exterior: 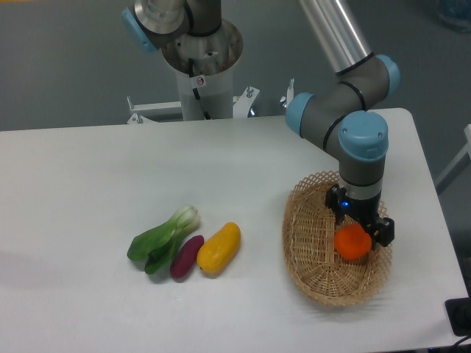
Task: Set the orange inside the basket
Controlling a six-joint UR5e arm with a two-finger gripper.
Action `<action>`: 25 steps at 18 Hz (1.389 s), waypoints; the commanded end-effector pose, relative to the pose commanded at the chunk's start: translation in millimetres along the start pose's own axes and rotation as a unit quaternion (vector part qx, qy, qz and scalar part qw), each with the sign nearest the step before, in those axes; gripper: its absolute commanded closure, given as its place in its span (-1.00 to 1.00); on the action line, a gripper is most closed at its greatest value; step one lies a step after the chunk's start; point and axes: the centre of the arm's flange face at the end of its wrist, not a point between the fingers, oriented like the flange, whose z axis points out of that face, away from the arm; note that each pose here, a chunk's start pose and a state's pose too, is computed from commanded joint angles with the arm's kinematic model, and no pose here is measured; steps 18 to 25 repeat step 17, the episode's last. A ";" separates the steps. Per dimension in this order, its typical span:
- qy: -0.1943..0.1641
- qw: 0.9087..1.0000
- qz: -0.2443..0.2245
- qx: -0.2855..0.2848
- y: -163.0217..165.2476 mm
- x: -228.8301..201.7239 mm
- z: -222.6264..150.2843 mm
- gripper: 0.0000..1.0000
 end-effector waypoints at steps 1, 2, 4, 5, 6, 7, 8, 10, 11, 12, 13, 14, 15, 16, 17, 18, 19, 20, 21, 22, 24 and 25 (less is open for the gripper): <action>0.000 1.000 0.000 -0.001 0.2 0.0 0.0 -1.00; 0.000 1.000 0.000 -0.001 0.2 0.0 0.0 -1.00; -0.001 1.000 0.000 -0.001 0.1 -0.2 -1.0 -1.00; -0.001 1.000 0.000 0.000 0.0 -0.2 -1.0 -1.00; -0.002 1.000 -0.001 0.000 1.0 -1.0 -1.5 -1.00; -0.003 1.000 -0.001 0.000 0.9 -1.8 -2.2 -1.00; -0.003 1.000 -0.001 0.000 0.9 -1.8 -2.2 -1.00; -0.005 1.000 -0.001 0.001 0.8 -2.5 -3.7 -1.00; -0.003 1.000 -0.001 0.001 0.6 -1.3 -2.7 -1.00; -0.004 1.000 -0.001 0.001 0.6 -1.5 -3.6 -1.00; -0.005 1.000 -0.001 0.001 0.6 -1.8 -5.6 -1.00; -0.005 1.000 -0.001 0.001 0.6 -1.8 -5.7 -1.00; -0.006 1.000 -0.001 0.001 0.6 -2.4 -6.2 -1.00; -0.006 1.000 -0.001 0.001 0.6 -2.4 -6.2 -1.00; -0.006 1.000 -0.001 0.001 0.6 -2.4 -6.2 -1.00; -0.006 1.000 -0.001 0.001 0.6 -2.4 -6.2 -1.00; -0.006 1.000 -0.001 0.001 0.6 -2.4 -6.2 -1.00; -0.006 1.000 -0.001 0.001 0.6 -2.4 -6.2 -1.00; -0.006 1.000 -0.001 0.001 0.6 -2.4 -6.2 -1.00; -0.006 1.000 -0.001 0.001 0.6 -2.4 -6.2 -1.00; -0.006 1.000 -0.001 0.001 0.6 -2.4 -6.2 -1.00; -0.006 1.000 -0.001 0.001 0.6 -2.4 -6.2 -1.00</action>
